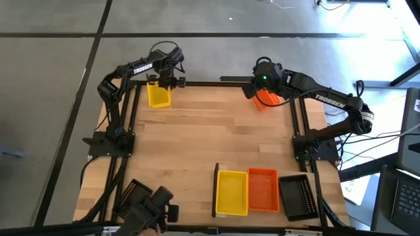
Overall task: Stack baskets on shelf by color
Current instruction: Stack the yellow bin on top of the yellow bin
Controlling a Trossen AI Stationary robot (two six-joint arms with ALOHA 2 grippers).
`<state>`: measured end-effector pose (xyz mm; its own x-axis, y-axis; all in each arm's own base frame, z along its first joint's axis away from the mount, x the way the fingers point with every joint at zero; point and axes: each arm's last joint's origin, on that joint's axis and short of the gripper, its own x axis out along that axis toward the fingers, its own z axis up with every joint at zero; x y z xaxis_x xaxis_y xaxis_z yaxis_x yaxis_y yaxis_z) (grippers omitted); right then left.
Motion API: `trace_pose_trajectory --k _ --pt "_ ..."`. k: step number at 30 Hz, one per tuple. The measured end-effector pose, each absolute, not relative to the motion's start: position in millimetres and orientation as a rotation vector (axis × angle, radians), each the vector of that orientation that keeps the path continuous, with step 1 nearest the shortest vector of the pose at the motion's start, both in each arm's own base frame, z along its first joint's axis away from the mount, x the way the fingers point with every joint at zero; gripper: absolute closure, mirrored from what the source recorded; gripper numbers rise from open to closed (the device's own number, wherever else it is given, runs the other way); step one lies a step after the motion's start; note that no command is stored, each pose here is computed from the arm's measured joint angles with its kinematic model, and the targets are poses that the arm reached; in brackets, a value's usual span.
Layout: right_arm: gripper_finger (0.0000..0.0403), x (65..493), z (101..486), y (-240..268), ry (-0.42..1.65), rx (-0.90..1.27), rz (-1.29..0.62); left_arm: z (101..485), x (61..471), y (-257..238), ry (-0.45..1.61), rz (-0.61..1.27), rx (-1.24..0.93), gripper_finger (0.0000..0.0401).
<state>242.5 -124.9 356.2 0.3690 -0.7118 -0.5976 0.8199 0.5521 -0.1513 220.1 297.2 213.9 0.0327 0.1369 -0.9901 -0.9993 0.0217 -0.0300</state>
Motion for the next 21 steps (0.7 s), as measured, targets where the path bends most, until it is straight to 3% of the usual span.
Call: trace_pose_trajectory --k 21 --pt "0.0306 242.4 356.2 -124.7 0.696 0.137 -0.969 214.4 218.6 301.5 1.009 1.365 -1.134 0.0319"
